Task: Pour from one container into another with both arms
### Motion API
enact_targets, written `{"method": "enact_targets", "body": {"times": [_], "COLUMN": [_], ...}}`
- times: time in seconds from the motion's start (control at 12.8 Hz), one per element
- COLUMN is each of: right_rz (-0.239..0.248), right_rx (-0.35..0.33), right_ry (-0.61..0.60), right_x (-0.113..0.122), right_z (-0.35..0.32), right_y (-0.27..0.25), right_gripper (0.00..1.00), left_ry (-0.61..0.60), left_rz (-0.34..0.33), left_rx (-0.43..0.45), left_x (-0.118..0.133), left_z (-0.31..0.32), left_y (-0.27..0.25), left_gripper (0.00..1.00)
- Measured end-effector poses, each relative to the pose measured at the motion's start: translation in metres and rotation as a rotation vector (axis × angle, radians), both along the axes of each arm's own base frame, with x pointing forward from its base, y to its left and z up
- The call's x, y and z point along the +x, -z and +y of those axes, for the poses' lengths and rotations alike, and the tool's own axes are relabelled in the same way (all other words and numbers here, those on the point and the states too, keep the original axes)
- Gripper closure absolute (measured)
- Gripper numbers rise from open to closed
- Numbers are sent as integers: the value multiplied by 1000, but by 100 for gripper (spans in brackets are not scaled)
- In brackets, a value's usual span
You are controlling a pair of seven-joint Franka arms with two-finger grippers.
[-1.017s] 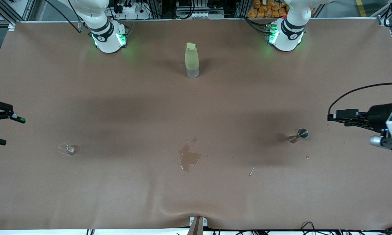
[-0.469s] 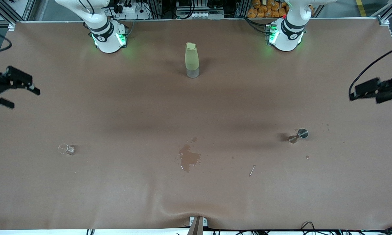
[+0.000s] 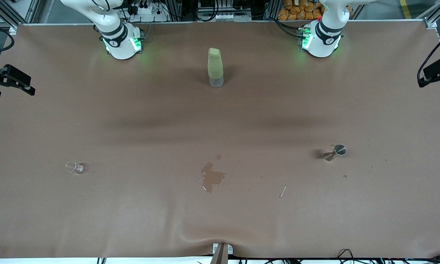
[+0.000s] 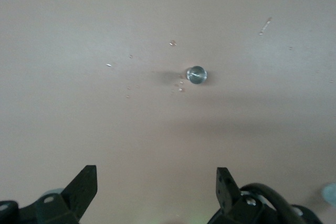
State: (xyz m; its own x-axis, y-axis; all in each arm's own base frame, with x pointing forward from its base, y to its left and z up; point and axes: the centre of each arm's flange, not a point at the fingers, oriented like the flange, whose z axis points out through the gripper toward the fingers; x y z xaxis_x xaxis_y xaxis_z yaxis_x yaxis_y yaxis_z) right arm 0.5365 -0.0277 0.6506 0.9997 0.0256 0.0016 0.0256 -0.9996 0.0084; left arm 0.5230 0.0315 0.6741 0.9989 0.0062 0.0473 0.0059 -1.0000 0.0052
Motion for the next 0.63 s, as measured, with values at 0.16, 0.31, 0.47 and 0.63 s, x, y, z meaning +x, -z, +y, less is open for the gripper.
{"method": "enact_targets", "body": {"times": [0.16,0.31,0.47,0.63], "right_rz": [14,23,27,32], "right_rx": [-6,-5,-2,-1], "right_ry": [52,89,110,117], "right_x": [-3,-4,-4,-5], "right_z": [0,-1,-3,-6], "right_y": [0,1,2,3], "right_gripper": [0,0,0,0], "left_ry": [24,35,48,74], "left_rz": [-34,-35,-32,-33], "left_rx": [19,21,21,21], "left_x": [-10,-13,-12,-12], "left_z": [-12,-17,-22,-35], "left_y": [2,8,12,12], "left_gripper": [0,0,0,0]}}
